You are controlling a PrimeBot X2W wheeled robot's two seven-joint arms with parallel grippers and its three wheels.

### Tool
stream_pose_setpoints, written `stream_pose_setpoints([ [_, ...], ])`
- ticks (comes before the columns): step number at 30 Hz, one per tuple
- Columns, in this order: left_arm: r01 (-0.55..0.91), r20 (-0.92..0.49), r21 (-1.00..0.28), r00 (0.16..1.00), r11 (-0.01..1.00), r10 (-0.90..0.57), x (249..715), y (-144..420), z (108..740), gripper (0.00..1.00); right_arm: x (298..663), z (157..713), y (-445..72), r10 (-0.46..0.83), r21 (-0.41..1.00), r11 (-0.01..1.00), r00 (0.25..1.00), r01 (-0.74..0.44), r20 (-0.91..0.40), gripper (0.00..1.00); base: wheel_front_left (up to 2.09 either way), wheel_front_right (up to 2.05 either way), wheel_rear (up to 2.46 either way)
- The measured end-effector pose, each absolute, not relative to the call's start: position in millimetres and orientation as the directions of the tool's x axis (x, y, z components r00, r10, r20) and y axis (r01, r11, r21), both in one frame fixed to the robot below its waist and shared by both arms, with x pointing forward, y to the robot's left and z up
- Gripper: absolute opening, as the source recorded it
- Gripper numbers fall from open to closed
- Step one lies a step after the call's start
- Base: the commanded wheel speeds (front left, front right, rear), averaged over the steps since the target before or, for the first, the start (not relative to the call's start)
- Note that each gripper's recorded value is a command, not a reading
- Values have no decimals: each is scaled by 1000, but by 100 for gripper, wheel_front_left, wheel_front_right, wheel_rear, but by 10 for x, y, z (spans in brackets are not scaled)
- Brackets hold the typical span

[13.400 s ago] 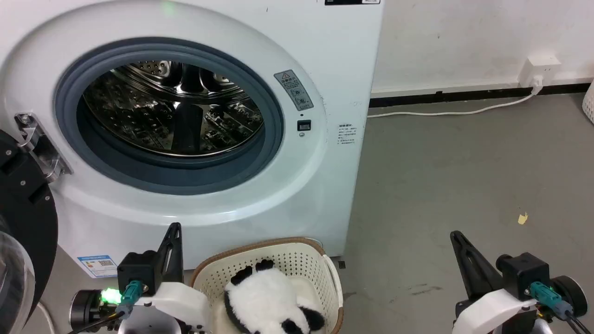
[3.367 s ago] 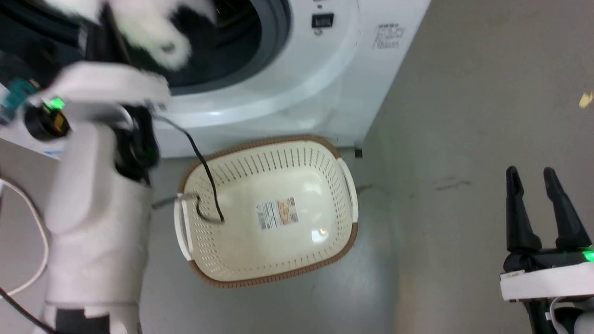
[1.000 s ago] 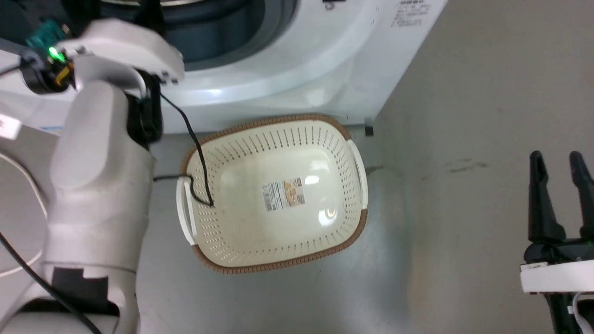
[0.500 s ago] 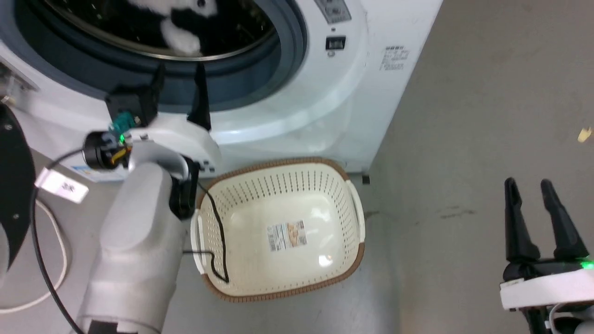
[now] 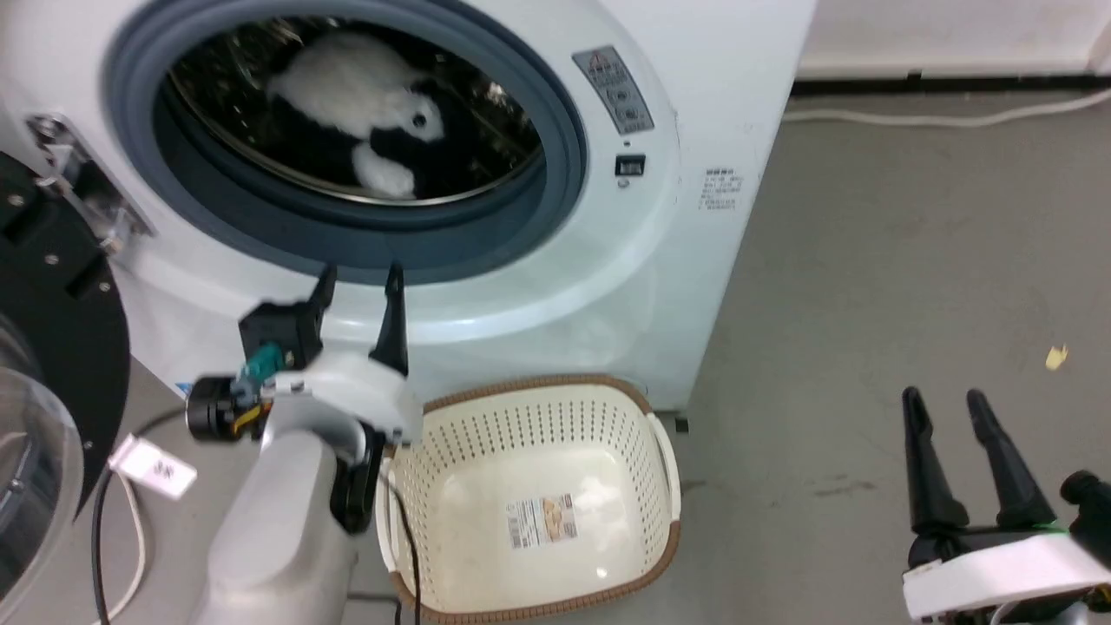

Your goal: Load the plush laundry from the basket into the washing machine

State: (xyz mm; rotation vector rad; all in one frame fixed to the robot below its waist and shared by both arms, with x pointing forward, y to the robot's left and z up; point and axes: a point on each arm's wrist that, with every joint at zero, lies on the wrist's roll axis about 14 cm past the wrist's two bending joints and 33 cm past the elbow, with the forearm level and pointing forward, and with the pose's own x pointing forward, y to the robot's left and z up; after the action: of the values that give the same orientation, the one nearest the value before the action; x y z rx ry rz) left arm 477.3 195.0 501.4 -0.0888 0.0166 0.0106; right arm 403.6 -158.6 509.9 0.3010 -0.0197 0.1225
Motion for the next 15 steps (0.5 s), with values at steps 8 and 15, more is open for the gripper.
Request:
stream_pose_setpoints([
  [8, -11, 18, -72, 1000, 997, 12, 4434, 1941, 5101, 100, 3872, 5187, -1504, 142, 266, 952, 988, -153, 61, 100, 0, 0, 0],
  [15, -10, 47, -69, 999, 998, 14, 4160, 1901, 5148, 100, 3755, 5239, -1539, 137, 190, 971, 988, -149, 74, 100, 0, 0, 0],
])
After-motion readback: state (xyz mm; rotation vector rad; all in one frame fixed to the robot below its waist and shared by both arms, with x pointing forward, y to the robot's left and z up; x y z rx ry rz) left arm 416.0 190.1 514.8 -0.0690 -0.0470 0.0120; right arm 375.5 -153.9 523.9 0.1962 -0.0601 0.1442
